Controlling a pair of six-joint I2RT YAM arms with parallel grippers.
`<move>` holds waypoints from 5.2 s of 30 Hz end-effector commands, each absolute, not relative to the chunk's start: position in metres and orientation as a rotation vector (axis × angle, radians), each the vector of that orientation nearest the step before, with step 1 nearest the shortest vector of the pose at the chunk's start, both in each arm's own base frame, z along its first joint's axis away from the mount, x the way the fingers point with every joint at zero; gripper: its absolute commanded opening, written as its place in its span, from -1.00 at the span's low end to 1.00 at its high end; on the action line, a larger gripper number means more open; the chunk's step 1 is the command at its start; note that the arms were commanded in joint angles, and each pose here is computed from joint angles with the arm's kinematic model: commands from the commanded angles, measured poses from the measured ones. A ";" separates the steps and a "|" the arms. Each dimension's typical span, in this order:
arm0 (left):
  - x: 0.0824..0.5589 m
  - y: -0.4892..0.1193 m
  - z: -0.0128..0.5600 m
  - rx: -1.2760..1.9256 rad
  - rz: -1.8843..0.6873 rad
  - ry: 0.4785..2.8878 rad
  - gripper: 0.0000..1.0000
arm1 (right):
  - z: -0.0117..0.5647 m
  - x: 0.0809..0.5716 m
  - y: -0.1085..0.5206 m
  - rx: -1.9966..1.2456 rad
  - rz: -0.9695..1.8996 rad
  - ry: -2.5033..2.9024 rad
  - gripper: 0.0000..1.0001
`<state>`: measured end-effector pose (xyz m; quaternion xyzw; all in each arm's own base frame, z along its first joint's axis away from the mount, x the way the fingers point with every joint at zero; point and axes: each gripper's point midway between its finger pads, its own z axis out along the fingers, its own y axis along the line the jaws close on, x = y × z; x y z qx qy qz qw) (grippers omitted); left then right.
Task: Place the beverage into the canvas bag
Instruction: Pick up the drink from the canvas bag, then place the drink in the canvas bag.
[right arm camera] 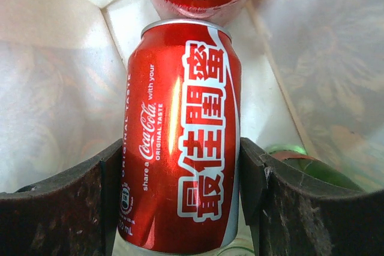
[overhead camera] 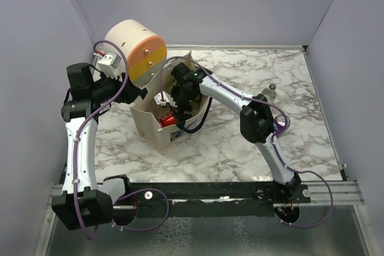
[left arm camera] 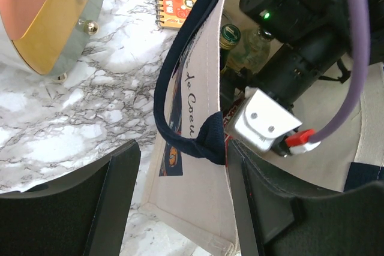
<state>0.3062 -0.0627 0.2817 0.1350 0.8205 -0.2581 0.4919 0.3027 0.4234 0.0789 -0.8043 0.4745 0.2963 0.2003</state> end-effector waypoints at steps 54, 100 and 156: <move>0.360 -0.138 0.419 0.286 -1.189 1.694 0.47 | 0.395 0.365 0.392 -1.268 0.891 1.182 -0.98; 0.360 -0.188 0.401 0.317 -1.446 1.760 0.35 | 0.406 0.345 0.394 -1.245 0.954 1.108 -0.98; 0.312 -0.180 0.340 0.969 -0.827 1.737 -1.00 | 0.354 0.391 0.287 -1.116 0.548 1.478 1.00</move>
